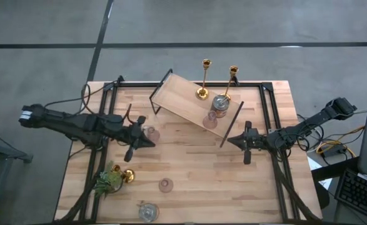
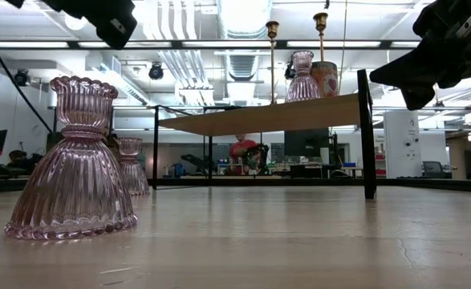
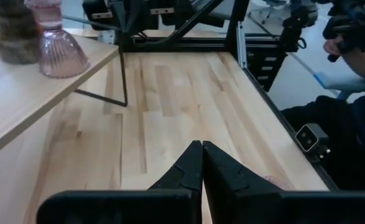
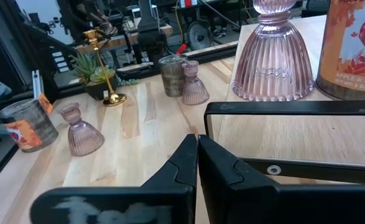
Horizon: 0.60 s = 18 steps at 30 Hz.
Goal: Pick & Place candle stick holders
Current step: Put the top silver scented candle on the shelf aligned with the other silver scented candle
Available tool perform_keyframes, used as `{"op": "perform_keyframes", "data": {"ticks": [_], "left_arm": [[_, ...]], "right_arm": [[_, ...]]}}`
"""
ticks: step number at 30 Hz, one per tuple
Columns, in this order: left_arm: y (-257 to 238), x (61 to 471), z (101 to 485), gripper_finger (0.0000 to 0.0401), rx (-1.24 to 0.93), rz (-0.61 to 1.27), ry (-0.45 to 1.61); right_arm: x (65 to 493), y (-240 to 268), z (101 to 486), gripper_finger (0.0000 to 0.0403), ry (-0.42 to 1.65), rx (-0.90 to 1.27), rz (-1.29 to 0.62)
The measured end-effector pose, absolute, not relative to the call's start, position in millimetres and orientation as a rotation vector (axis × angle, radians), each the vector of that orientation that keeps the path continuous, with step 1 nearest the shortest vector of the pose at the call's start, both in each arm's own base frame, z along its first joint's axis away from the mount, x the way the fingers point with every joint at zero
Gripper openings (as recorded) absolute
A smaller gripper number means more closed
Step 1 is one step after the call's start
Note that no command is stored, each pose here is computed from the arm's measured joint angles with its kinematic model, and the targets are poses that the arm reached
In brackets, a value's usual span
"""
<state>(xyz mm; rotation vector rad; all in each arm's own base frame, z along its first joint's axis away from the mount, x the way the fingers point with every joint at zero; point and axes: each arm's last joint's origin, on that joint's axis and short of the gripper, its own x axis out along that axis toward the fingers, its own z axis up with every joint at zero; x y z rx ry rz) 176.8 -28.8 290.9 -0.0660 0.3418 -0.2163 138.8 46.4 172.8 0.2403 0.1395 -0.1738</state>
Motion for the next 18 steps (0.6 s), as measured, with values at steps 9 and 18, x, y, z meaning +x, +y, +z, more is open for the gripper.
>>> {"op": "perform_keyframes", "data": {"ticks": [9, 18], "left_arm": [[-22, 139, 280, 0.0012, -0.062, -0.198, 0.222], [-16, 101, 254, 0.0012, -0.071, -0.176, 0.097]], "right_arm": [[138, 46, 171, 0.0008, 0.143, 0.238, -0.174], [137, 45, 167, 0.0008, 0.152, 0.241, -0.191]]}}
